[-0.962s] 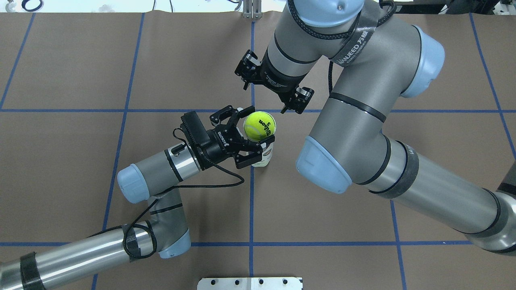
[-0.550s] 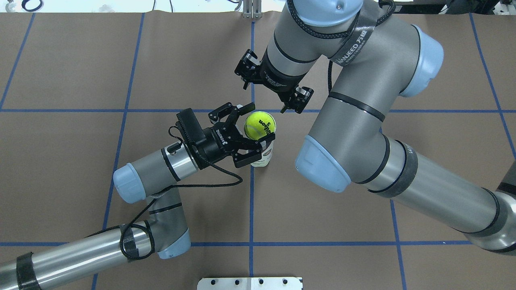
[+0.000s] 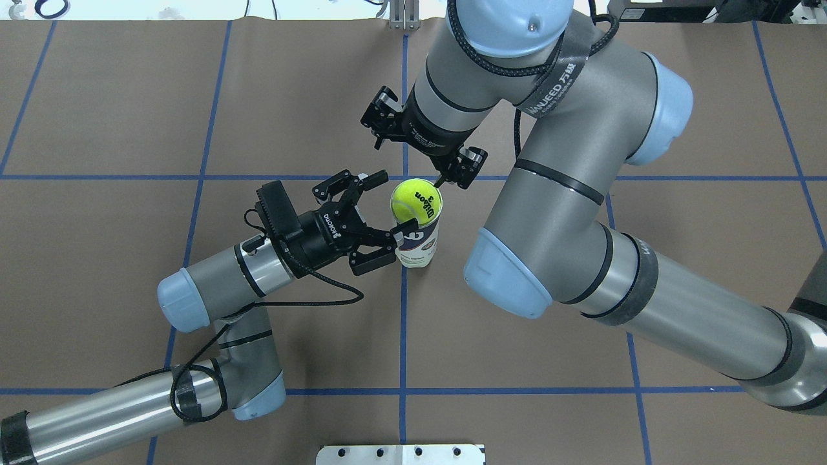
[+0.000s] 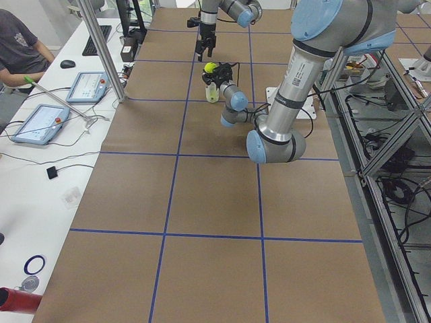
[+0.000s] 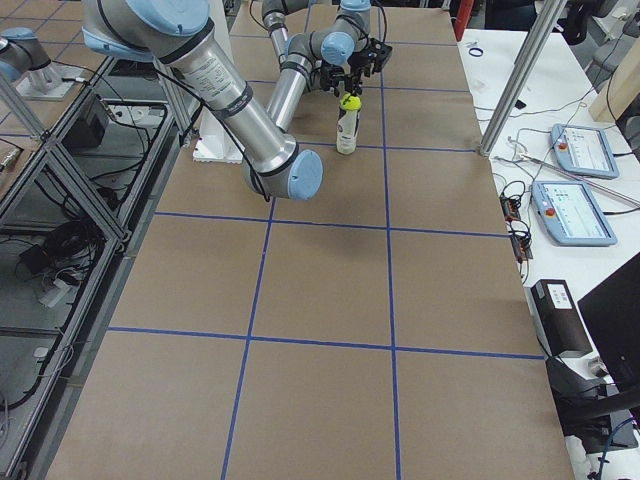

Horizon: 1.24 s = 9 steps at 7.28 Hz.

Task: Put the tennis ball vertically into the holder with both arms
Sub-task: 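Open the left gripper and pull back while the right gripper lifts away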

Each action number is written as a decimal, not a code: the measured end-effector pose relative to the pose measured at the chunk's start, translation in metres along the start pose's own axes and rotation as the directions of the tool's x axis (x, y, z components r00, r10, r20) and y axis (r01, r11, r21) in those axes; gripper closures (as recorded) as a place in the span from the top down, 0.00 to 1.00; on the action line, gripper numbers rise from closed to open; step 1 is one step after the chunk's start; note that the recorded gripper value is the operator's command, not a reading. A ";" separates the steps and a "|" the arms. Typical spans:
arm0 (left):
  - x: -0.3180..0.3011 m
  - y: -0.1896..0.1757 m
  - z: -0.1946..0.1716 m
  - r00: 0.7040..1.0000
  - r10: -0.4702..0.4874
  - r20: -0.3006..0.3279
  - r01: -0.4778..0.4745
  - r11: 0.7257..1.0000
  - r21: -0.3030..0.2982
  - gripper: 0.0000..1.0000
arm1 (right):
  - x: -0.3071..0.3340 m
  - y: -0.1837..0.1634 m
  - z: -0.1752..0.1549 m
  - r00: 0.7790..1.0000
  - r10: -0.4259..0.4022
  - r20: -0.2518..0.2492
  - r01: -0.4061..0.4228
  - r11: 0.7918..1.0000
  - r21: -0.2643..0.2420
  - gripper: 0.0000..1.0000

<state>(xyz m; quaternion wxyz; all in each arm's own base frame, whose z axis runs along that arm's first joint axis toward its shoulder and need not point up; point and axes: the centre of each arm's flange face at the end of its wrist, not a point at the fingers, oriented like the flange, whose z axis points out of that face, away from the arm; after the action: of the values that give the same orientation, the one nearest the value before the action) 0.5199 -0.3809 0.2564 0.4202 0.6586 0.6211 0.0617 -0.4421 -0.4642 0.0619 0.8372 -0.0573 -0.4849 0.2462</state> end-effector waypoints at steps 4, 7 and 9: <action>-0.002 0.002 -0.011 1.000 -0.005 -0.005 0.005 1.000 0.007 0.99 | -0.004 0.007 0.033 1.000 -0.009 0.023 0.010 1.000 -0.030 1.00; -0.001 -0.001 -0.011 1.000 -0.007 -0.008 0.007 1.000 0.013 0.99 | -0.005 -0.001 0.024 1.000 -0.003 0.023 0.004 0.996 -0.085 1.00; -0.001 -0.012 -0.030 1.000 -0.012 -0.013 0.013 1.000 0.027 0.99 | -0.001 -0.026 0.009 0.999 0.020 0.029 -0.017 0.996 -0.092 1.00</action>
<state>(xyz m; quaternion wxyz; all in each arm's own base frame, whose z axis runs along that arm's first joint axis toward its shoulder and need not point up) 0.4925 -0.3689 0.2682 0.4075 0.6600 0.6288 0.0551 -0.4405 -0.4887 0.0744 0.8240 -0.0964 -0.5077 0.2324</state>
